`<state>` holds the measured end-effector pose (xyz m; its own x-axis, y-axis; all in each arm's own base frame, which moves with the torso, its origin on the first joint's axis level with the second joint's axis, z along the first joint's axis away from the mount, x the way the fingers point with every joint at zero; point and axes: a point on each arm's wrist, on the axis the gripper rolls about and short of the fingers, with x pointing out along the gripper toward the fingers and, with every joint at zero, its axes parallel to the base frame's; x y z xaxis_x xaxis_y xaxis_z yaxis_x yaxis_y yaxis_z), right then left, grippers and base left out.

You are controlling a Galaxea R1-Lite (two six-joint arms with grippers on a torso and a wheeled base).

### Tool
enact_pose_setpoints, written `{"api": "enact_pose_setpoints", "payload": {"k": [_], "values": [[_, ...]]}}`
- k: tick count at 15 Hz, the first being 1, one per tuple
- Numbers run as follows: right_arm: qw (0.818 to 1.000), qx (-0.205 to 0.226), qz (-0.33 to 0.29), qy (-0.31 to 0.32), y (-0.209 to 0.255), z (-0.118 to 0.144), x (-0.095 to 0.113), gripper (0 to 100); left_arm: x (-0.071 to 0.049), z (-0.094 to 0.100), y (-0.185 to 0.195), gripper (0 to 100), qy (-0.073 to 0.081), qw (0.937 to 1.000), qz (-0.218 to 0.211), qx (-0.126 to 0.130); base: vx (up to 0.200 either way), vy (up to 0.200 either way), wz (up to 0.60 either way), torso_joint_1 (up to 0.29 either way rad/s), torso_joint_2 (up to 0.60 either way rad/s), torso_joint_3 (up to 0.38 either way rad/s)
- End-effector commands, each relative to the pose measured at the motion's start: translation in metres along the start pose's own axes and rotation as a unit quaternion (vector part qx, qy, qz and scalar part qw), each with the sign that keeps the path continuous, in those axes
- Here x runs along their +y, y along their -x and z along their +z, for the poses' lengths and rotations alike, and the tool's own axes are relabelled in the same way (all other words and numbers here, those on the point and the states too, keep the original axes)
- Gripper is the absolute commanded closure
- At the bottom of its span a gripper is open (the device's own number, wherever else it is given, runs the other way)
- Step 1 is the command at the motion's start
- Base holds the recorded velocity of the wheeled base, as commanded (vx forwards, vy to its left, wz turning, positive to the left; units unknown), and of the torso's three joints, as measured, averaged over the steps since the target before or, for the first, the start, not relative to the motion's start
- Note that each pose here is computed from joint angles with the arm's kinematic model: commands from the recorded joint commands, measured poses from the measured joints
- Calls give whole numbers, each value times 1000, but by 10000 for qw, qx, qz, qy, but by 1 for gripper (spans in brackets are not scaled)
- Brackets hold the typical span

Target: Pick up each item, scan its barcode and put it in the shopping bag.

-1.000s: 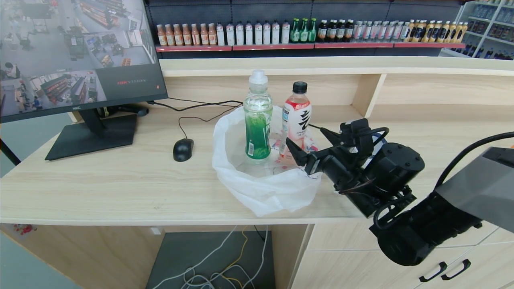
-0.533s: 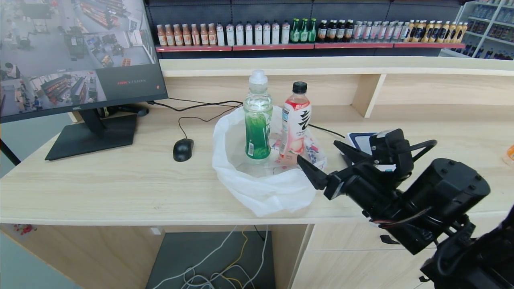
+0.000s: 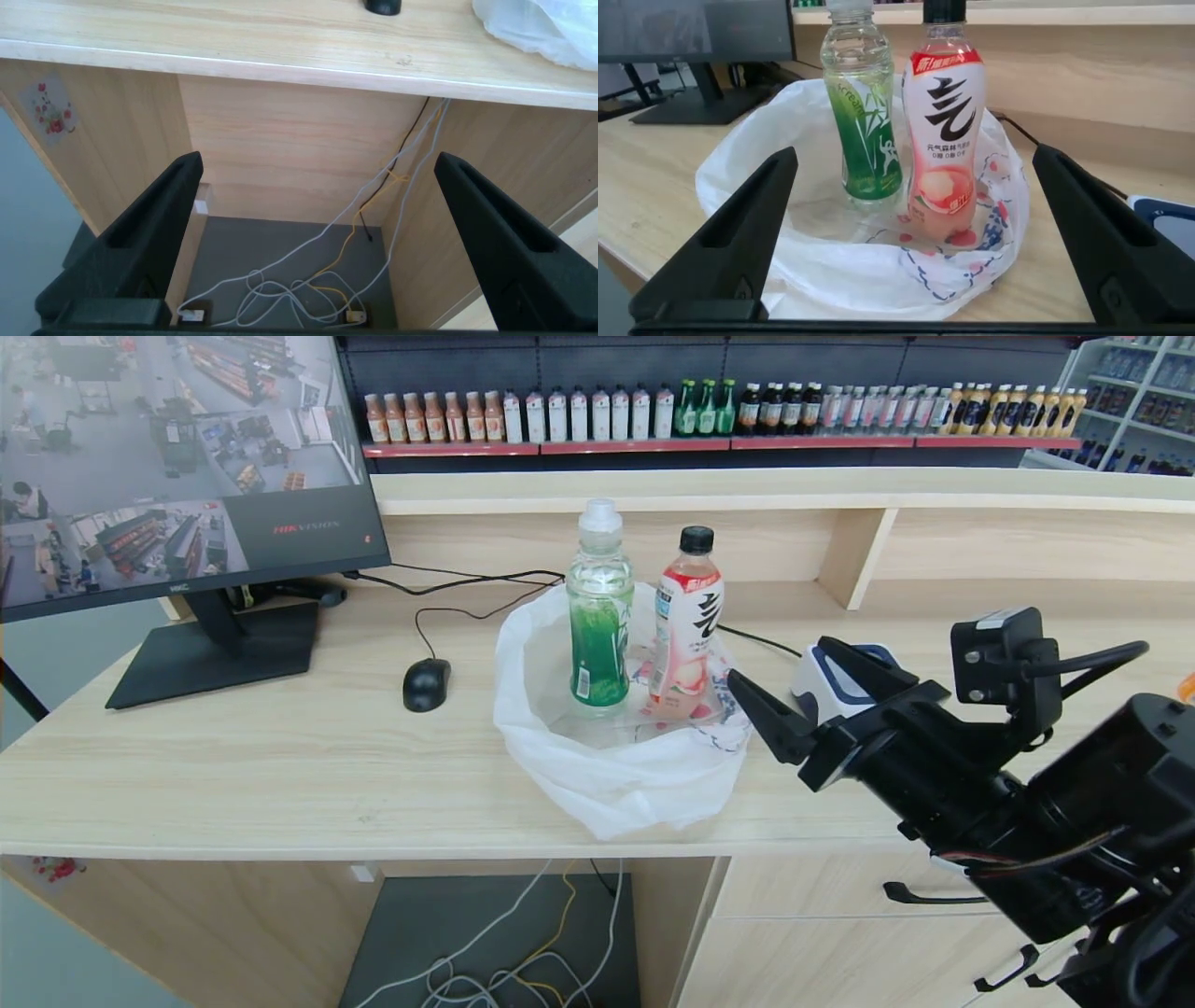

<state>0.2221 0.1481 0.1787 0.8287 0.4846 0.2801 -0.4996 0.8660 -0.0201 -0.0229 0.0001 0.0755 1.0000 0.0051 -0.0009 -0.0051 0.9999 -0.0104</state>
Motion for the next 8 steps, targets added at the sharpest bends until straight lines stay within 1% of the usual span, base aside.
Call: {"api": "enact_pose_setpoints", "payload": {"k": [1,2,5,8], "values": [[10000,-4,3,-4,0,0,0,0,0,0,0,0,2,10000,5,-4,0,0,0,0,0,0],[10000,19,4,-2,1,0,0,0,0,0,0,0,9,10000,-3,-4,0,0,0,0,0,0],[10000,-4,10,-6,3,1,0,0,0,0,0,0,2,10000,-3,-4,-200,0,0,6,2,4],[10000,3,10,-6,3,1,0,0,0,0,0,0,-6,10000,5,-4,0,0,0,0,0,0]]}}
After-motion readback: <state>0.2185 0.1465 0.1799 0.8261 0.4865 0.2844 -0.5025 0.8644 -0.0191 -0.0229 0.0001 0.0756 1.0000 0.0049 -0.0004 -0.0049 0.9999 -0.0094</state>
